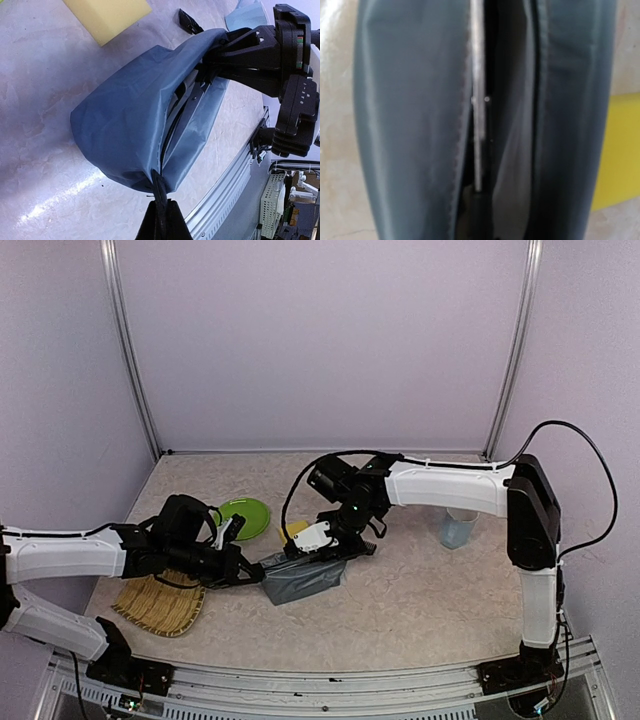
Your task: Sort the hair-cutting tools
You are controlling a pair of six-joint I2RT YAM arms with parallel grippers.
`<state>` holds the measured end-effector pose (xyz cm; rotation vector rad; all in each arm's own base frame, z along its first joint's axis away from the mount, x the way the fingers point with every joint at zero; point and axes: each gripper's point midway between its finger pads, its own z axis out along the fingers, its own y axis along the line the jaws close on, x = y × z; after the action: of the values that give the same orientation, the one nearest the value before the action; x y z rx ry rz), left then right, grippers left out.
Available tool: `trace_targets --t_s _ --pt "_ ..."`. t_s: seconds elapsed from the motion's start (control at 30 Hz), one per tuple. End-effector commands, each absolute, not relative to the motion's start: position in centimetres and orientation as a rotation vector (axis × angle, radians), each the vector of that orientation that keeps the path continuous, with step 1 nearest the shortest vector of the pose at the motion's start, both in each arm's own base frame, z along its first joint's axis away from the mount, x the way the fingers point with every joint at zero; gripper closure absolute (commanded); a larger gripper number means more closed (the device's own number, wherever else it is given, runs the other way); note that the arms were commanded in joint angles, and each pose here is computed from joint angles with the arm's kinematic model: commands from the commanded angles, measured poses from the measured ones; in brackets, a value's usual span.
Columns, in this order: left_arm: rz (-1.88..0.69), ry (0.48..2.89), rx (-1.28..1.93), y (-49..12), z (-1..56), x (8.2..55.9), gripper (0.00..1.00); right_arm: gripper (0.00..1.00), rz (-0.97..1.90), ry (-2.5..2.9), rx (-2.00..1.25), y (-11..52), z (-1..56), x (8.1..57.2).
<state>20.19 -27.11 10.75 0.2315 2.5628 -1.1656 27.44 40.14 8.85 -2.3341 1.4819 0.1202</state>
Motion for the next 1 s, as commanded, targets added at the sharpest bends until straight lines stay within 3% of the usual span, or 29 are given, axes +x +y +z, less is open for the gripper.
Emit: trace_targets --t_s 0.0,0.97 --pt "-1.101 2.532 0.274 -27.1 12.0 21.2 1.00 1.00 0.036 1.574 -2.339 38.5 8.2 27.9" --pt "-1.013 2.565 0.283 -26.4 11.0 21.4 1.00 1.00 0.191 1.693 -2.248 37.6 10.1 28.4"
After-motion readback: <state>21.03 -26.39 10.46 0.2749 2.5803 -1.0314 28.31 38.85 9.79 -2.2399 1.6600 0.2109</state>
